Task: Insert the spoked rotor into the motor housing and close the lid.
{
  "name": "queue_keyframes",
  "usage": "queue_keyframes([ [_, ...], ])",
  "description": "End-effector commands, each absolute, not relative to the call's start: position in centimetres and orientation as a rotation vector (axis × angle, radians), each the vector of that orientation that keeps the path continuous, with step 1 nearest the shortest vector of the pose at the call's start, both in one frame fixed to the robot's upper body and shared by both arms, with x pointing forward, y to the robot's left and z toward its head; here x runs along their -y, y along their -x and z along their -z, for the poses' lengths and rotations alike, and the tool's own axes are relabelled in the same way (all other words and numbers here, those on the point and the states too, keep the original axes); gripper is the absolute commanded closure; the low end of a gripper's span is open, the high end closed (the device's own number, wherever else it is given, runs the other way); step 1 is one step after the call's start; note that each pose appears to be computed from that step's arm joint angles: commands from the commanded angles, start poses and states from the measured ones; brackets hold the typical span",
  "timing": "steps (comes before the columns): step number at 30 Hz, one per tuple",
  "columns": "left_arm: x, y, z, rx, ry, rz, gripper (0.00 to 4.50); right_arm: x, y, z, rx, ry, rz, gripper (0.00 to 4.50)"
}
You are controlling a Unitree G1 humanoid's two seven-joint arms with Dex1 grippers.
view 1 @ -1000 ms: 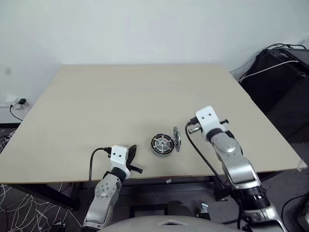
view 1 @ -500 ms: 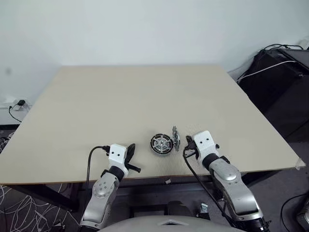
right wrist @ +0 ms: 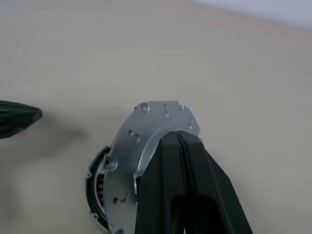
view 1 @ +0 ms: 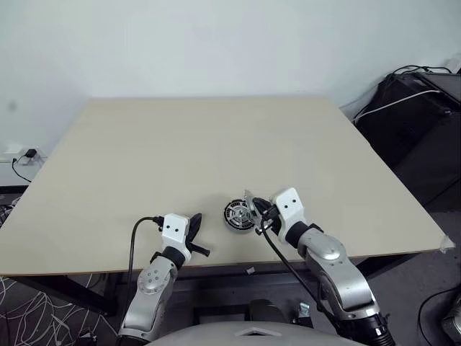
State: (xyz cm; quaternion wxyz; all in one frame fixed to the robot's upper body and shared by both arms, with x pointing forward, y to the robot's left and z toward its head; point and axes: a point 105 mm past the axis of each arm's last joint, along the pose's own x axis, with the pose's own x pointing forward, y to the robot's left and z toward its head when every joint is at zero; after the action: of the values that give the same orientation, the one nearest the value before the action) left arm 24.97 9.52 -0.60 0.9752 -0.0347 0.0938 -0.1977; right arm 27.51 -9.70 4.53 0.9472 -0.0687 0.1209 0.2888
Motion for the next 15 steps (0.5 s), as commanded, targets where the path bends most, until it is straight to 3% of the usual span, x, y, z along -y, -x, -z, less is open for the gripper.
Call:
queue_keyframes([
  [1,-9.4,-25.6,-1.2,-0.125,0.077,0.398,4.50,8.5,-28.0,-4.9,-0.229,0.110,-0.624,4.47],
  [15,-9.8,-25.8,-1.3,-0.122,0.070,0.387,4.50,6.6,-29.0,-0.7,-0.352,0.045,-0.650,4.47],
])
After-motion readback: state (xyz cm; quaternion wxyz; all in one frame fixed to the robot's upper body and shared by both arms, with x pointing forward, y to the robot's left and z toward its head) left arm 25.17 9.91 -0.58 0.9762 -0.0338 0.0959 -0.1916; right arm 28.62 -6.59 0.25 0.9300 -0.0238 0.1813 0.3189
